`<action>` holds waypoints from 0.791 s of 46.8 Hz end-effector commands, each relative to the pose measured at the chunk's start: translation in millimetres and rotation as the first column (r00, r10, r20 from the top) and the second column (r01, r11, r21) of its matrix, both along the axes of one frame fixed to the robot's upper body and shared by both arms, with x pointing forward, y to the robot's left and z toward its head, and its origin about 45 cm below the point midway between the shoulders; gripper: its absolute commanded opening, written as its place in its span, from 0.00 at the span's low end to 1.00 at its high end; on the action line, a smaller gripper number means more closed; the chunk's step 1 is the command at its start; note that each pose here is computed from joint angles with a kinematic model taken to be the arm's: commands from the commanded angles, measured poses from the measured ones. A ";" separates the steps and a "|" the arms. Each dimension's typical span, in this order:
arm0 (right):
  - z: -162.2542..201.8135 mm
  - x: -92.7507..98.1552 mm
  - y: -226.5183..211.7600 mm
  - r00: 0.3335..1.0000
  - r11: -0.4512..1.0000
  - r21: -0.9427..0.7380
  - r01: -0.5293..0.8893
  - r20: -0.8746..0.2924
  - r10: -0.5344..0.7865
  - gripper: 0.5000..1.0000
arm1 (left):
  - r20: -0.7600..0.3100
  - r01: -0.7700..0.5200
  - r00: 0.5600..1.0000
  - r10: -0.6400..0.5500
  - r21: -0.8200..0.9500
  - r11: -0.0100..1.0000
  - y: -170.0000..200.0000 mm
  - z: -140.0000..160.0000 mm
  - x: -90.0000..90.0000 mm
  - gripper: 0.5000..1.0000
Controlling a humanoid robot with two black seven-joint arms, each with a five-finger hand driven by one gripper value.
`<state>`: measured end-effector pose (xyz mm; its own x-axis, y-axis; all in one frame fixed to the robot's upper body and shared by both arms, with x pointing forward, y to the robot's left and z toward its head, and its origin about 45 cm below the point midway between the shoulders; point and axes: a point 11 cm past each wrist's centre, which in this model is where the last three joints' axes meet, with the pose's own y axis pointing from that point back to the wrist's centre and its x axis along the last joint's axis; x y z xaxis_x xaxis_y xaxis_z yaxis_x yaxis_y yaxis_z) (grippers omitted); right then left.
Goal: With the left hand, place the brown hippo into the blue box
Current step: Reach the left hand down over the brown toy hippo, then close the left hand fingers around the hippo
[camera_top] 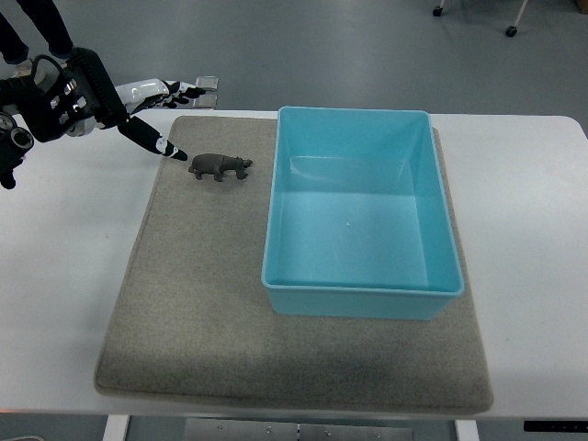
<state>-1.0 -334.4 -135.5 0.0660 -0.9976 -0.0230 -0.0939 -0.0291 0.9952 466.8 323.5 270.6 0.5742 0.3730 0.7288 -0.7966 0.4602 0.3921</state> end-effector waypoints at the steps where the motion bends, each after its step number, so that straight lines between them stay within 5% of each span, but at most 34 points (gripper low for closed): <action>1: 0.0 0.0 0.0 1.000 1.000 0.000 0.000 0.000 0.000 0.87 | 0.015 0.037 0.999 -0.039 0.097 0.995 -11.4 -18.9 -2.5 0.99; 8: 0.0 0.0 0.0 1.000 1.000 0.000 0.000 0.000 0.000 0.87 | 0.082 0.074 0.992 -0.096 0.234 0.969 -23.5 -32.8 -2.4 0.99; 29: 0.0 0.0 0.0 1.000 1.000 0.000 0.000 0.000 0.000 0.87 | 0.100 0.082 0.989 -0.108 0.235 0.969 -38.2 -31.8 4.3 0.96; 37: 0.0 0.0 0.0 1.000 1.000 0.000 0.000 0.000 0.000 0.87 | 0.091 0.089 0.989 -0.113 0.234 0.968 -47.3 -37.4 5.0 0.74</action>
